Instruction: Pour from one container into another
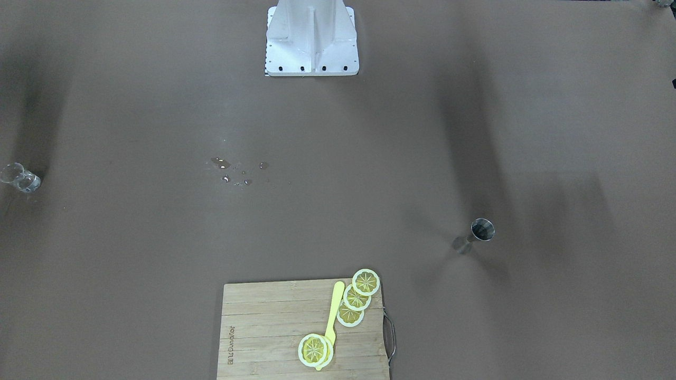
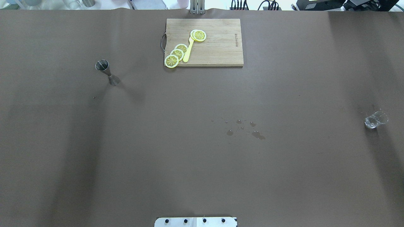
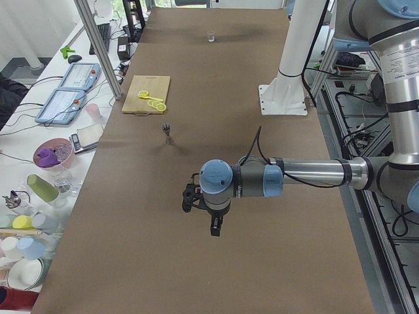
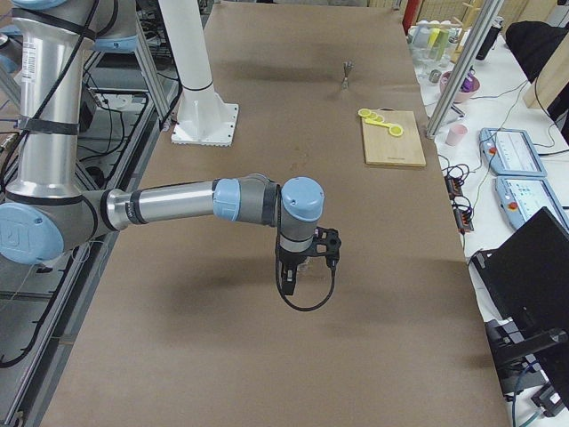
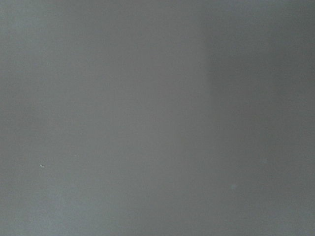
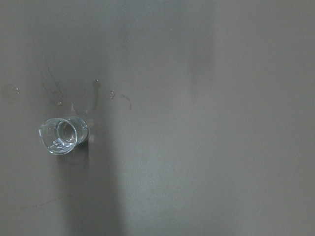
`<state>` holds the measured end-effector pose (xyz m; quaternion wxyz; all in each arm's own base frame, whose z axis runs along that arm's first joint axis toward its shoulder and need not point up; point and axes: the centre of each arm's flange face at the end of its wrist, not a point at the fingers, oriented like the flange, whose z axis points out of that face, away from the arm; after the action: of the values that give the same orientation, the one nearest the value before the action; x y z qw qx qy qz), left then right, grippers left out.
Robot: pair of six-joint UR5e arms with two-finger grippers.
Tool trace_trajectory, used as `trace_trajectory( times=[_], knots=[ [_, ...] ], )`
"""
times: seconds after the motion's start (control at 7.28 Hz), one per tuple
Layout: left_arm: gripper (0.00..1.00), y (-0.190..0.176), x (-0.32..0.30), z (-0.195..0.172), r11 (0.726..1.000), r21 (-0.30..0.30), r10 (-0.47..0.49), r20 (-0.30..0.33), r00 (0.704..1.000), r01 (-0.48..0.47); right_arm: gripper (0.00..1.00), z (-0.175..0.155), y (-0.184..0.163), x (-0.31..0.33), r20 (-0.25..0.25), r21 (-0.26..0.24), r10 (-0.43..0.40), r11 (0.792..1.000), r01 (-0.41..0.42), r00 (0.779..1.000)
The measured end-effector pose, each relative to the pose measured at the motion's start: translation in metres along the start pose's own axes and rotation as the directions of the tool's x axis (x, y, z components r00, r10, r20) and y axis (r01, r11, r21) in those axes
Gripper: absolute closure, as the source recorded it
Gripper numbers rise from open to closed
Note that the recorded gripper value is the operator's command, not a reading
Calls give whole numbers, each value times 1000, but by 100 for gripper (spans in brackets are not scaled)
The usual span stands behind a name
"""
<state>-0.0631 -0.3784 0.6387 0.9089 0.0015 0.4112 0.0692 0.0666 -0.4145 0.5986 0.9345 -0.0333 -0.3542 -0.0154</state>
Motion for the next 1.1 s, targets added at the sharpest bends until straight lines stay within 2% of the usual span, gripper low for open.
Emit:
trace_trajectory(
  times=[0.27, 0.41, 0.55, 0.82, 1.1],
  knots=[
    [2, -33, 5, -21, 996, -79, 44, 52, 998, -40, 0, -1, -1, -2, 16, 3, -3, 1000, 3, 1000],
    [2, -58, 8, -42, 993, -108, 52, 75, 996, -44, 0, -1, -1, -3, 19, 4, -5, 1000, 5, 1000],
    [2, -74, 11, -61, 994, -103, 45, 66, 997, -38, 0, -2, -1, -3, 20, 5, -6, 1000, 6, 1000],
    [2, -52, 5, -55, 998, -42, 52, 1, 999, -52, 0, -2, -2, -4, 21, 6, -8, 1000, 8, 1000],
    [2, -12, -14, -29, 998, -12, 68, -8, 998, -68, 0, -2, -2, -4, 21, 7, -9, 1000, 9, 1000]
  ],
)
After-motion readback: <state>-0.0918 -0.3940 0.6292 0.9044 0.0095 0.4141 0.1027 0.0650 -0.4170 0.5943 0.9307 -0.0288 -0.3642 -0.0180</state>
